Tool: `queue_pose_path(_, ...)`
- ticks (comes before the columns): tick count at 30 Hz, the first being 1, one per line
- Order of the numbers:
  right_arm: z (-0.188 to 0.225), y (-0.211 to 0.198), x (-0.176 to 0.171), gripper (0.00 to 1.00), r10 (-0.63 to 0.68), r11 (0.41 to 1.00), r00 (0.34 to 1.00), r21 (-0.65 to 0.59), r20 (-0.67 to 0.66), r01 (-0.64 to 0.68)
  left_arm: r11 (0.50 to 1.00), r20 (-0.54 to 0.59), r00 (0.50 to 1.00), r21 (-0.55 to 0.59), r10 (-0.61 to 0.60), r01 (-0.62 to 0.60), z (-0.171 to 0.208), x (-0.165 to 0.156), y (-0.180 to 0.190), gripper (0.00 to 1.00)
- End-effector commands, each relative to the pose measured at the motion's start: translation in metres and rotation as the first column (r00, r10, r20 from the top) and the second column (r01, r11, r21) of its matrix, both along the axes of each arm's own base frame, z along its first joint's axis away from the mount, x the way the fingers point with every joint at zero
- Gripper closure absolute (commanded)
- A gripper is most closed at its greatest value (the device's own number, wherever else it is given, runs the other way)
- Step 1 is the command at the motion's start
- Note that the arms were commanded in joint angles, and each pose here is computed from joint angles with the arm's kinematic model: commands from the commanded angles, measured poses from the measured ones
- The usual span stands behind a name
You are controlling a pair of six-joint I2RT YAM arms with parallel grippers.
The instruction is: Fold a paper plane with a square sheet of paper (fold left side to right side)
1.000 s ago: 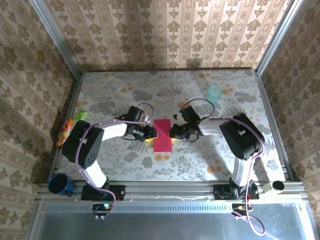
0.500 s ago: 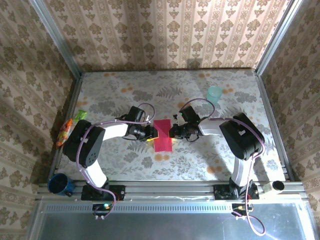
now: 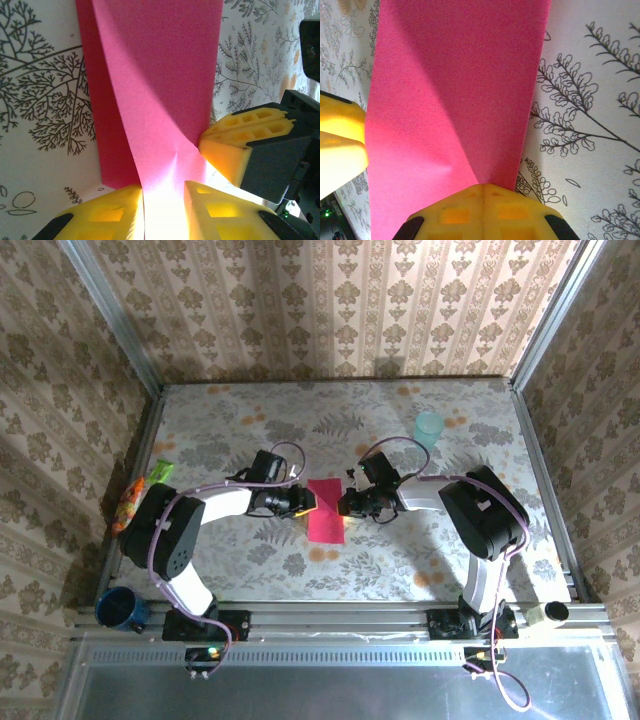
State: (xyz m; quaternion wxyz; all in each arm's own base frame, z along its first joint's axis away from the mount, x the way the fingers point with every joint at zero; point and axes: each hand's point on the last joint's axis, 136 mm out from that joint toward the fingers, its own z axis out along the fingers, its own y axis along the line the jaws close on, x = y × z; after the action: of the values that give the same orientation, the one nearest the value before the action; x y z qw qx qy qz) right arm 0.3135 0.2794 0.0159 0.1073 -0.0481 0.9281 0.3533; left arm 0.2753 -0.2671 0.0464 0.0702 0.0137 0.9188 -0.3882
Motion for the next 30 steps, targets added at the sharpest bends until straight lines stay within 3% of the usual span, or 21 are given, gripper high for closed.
queue_pose_path(1,-0.014,-0.011,-0.015,0.97,-0.007,0.999,0.998,-0.046,-0.060,0.005,1.000,-0.027,1.000,-0.005,-0.005,0.005,-0.003,-0.008,0.003,0.80)
queue_pose_path(9,0.024,-0.006,-0.001,0.89,-0.006,1.000,0.999,-0.010,0.048,0.007,1.000,-0.034,0.999,0.004,-0.007,0.007,-0.002,-0.010,0.004,0.97)
queue_pose_path(17,0.060,-0.034,-0.018,0.72,0.033,0.990,0.971,-0.144,0.236,0.001,1.000,-0.058,0.998,-0.008,-0.011,0.010,0.007,-0.009,0.000,1.00)
queue_pose_path(25,0.084,-0.020,-0.072,0.41,0.253,0.923,0.842,-0.378,0.476,-0.064,0.999,-0.134,0.991,-0.036,-0.011,0.006,0.024,-0.010,-0.004,1.00)
queue_pose_path(30,0.081,0.003,-0.097,0.30,0.426,0.837,0.733,-0.539,0.529,-0.097,0.999,-0.181,0.983,-0.037,0.014,-0.021,0.026,-0.010,-0.002,1.00)
